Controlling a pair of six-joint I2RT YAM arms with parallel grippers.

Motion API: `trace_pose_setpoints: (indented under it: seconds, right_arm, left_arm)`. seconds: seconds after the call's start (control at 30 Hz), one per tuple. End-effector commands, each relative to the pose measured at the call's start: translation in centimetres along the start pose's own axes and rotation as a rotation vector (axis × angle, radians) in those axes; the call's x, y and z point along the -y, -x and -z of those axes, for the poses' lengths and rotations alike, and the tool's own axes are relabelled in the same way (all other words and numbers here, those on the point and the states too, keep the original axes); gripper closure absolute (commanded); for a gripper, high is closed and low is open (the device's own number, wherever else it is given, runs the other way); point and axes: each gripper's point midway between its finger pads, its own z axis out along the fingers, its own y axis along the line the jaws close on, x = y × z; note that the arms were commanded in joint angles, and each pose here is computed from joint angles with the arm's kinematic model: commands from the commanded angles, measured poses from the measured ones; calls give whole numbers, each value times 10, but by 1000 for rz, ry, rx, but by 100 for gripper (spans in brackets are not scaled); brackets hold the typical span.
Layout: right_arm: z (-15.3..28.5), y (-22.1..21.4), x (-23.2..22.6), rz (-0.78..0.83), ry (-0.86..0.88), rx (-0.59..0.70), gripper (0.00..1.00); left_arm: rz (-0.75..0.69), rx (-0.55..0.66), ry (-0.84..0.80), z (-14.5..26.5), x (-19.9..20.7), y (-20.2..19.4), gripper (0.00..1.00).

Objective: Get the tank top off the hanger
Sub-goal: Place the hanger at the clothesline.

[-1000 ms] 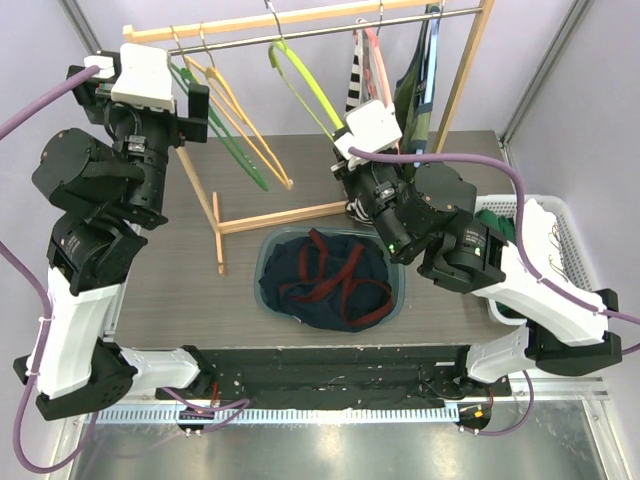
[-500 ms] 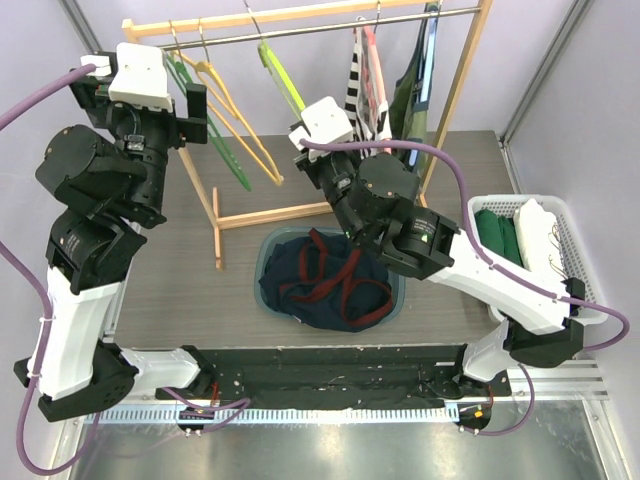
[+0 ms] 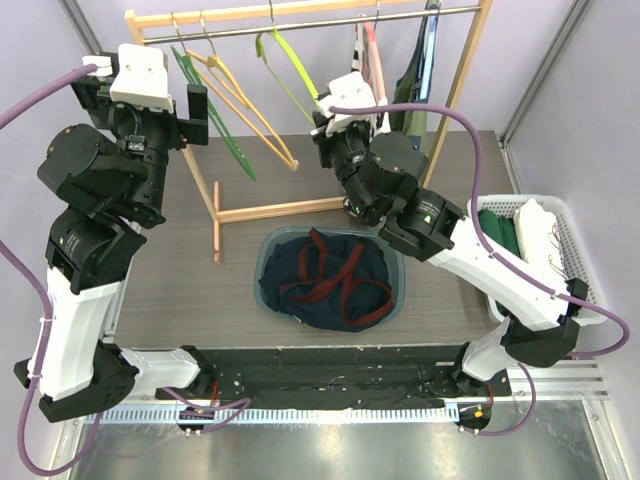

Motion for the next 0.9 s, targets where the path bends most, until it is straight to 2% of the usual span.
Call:
trace_pose_setpoints:
  seconds: [0.0,0.27,0.87]
  right_arm:
    - [-8,10,-2,-112,-7,52,99]
    - [-22,-16,-21,-102,15,2,99]
    - [-44,-37,-73,-132,115,-34,99]
  left_arm:
    - [47,33,3,4,-7,11,0]
    - [51,31,0,3,-6,11,0]
    - [46,20,-7,4,-5,7,0]
